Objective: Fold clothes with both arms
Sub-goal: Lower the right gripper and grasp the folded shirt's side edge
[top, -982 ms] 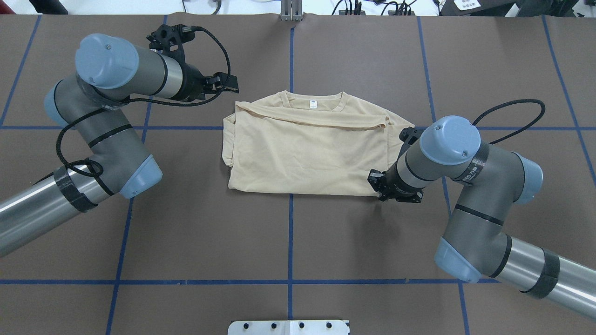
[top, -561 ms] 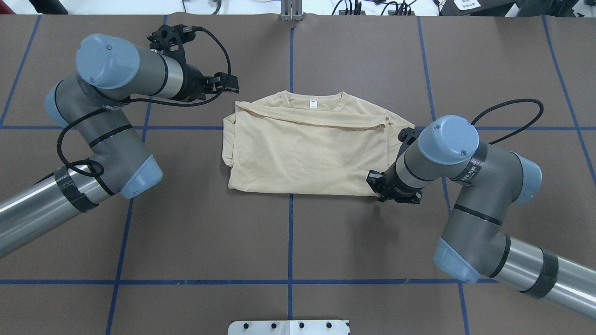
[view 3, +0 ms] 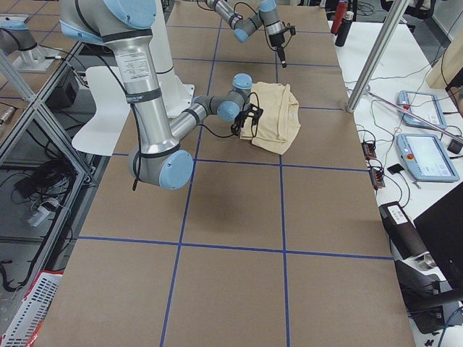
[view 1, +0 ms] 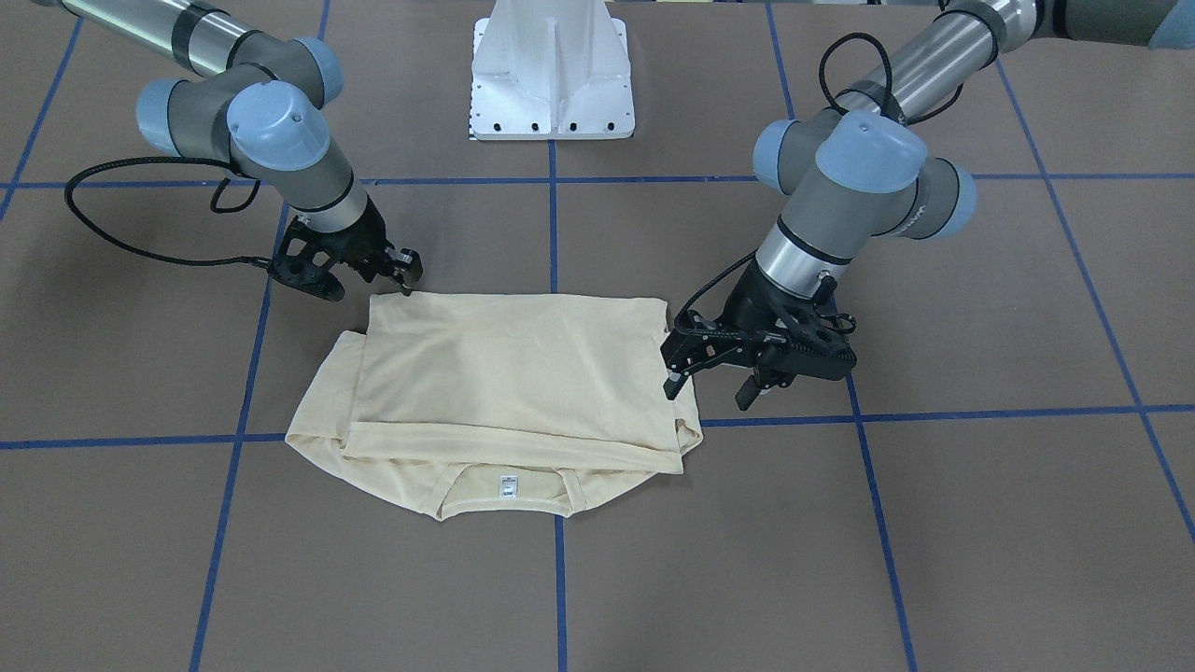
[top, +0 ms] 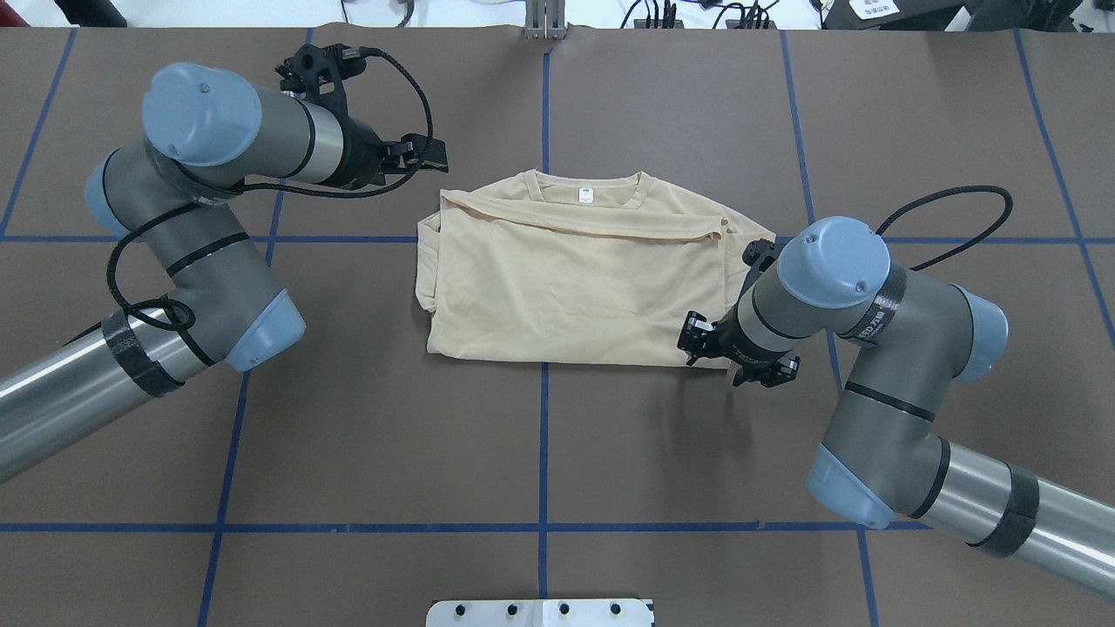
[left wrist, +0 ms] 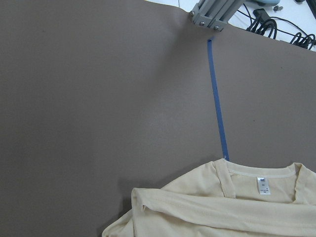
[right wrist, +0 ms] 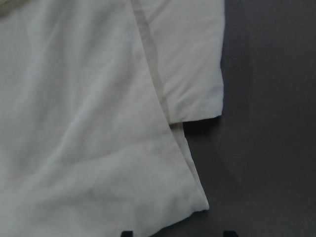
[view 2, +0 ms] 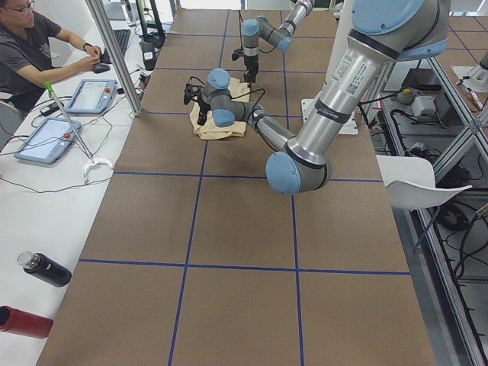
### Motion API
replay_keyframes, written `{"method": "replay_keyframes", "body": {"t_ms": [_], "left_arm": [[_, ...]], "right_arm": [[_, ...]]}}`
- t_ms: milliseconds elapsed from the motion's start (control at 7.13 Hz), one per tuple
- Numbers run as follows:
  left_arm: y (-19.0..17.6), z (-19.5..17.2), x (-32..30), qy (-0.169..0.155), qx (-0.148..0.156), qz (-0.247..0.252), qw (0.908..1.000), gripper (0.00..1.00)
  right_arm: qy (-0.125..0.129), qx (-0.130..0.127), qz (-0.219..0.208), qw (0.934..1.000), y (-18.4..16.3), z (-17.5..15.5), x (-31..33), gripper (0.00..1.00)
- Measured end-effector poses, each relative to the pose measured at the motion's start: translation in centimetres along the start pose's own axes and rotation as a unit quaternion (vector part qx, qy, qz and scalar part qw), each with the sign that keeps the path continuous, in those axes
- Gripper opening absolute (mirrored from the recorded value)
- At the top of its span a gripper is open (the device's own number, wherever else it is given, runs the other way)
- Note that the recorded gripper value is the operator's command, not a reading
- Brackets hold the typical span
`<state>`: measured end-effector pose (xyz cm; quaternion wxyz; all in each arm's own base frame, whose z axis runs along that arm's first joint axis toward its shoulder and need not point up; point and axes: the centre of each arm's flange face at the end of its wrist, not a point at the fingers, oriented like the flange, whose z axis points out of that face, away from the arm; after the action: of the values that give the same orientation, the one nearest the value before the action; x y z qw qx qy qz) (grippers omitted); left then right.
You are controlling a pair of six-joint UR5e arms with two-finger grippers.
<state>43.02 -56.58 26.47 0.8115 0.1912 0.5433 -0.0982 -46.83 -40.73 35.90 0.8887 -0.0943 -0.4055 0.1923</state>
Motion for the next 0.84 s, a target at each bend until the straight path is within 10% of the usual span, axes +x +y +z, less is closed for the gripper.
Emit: {"method": "replay_keyframes", "body": {"t_ms": [421,561,701,841], "left_arm": [[-0.1,0.0,-0.1,-0.002,0.006,0.000,1.0000,0.99],[0.0,0.0,-0.1,-0.002,0.006,0.000,1.0000,0.99],[0.0,0.0,-0.1,-0.002,0.006,0.000,1.0000,0.99],[0.0,0.0,-0.1,-0.003,0.006,0.000,1.0000,0.99]], "right_arm": [[0.013,0.006,0.007,0.9999,-0.8,1.2,0.5,0.77],[0.018,0.007,0.009,0.9998,-1.1,1.7,0.6,0.54],[0.020,0.007,0.010,0.9997,-1.2,1.9,0.6,0.01],[0.020,0.008,0.010,0.9997,-1.2,1.9,0.6,0.00]]}}
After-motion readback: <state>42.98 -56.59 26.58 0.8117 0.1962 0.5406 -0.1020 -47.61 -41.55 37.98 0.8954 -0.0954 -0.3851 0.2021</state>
